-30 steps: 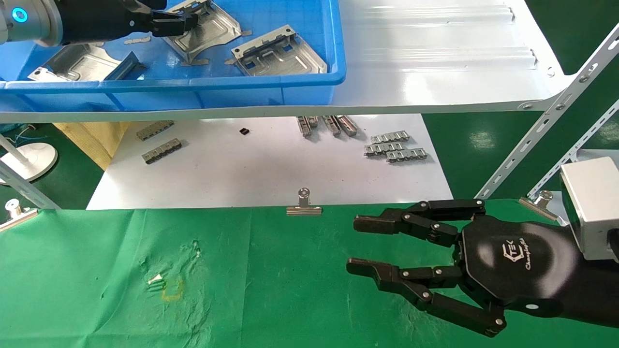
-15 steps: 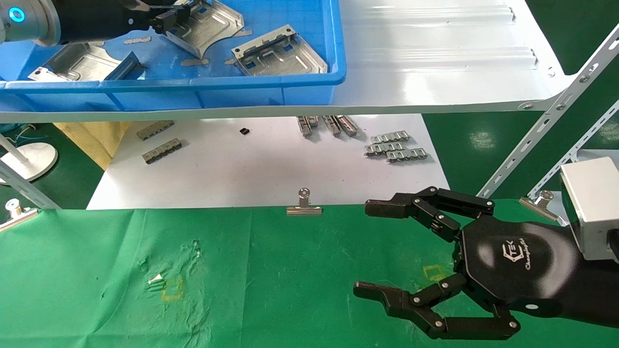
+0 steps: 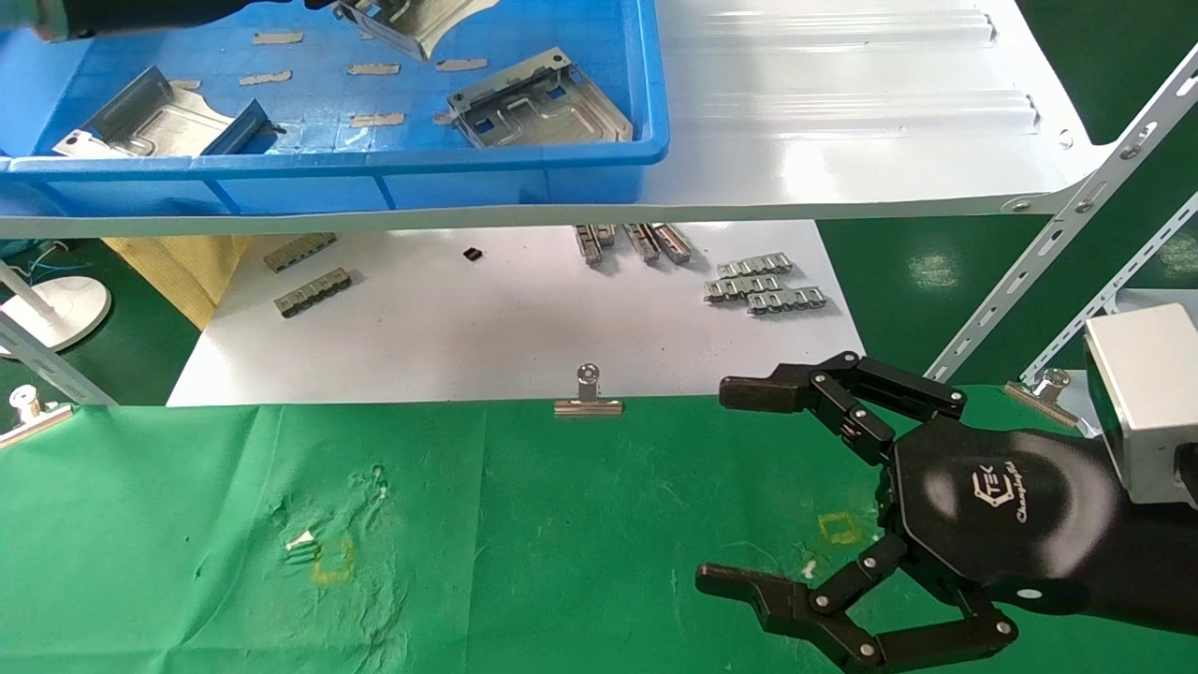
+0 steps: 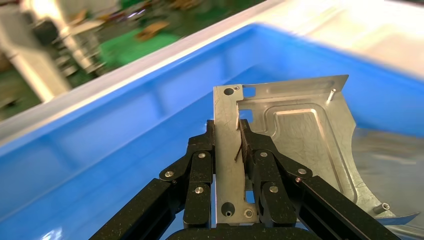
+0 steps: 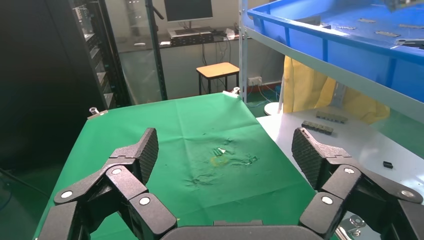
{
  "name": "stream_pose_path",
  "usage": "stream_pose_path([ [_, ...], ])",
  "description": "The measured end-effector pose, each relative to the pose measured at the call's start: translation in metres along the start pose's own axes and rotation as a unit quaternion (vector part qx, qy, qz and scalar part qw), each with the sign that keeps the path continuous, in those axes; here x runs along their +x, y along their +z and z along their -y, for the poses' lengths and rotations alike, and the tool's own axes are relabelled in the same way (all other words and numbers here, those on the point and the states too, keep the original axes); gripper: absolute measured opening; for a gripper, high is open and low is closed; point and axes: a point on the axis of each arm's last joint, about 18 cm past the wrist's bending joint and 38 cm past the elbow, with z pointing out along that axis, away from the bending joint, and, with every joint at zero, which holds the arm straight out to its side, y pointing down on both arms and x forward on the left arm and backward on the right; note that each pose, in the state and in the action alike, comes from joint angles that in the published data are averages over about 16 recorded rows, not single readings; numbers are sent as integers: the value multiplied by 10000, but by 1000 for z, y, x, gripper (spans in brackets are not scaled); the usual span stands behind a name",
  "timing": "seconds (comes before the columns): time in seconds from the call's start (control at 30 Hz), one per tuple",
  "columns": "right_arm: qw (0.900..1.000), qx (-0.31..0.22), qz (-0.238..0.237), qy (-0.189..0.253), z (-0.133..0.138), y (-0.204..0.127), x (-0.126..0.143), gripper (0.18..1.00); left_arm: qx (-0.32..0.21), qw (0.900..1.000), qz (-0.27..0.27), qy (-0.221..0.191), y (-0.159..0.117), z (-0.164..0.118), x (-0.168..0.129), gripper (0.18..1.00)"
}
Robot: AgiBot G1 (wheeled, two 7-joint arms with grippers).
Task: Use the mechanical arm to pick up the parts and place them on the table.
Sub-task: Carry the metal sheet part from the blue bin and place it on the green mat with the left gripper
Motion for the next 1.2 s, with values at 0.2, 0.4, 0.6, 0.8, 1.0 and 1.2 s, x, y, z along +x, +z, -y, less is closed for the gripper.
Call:
stream_pose_path([
  [0.2,10000,0,0,0,0,0,0,988,345,9953,-883,208,-36,1,20,271],
  [0.4,10000,0,0,0,0,0,0,999,503,9857,-1484,613,-73,-14,37,271],
  [0.6,10000,0,0,0,0,0,0,1000,302,9779,-1779,1057,-107,-47,50,271],
  [0.8,10000,0,0,0,0,0,0,1000,-209,9677,-2084,1403,-135,-93,70,271],
  [1.0,10000,0,0,0,0,0,0,1000,-864,9522,-2345,1756,-153,-149,81,271],
  [1.2,10000,0,0,0,0,0,0,1000,-1333,9279,-2669,2234,-158,-198,90,270],
])
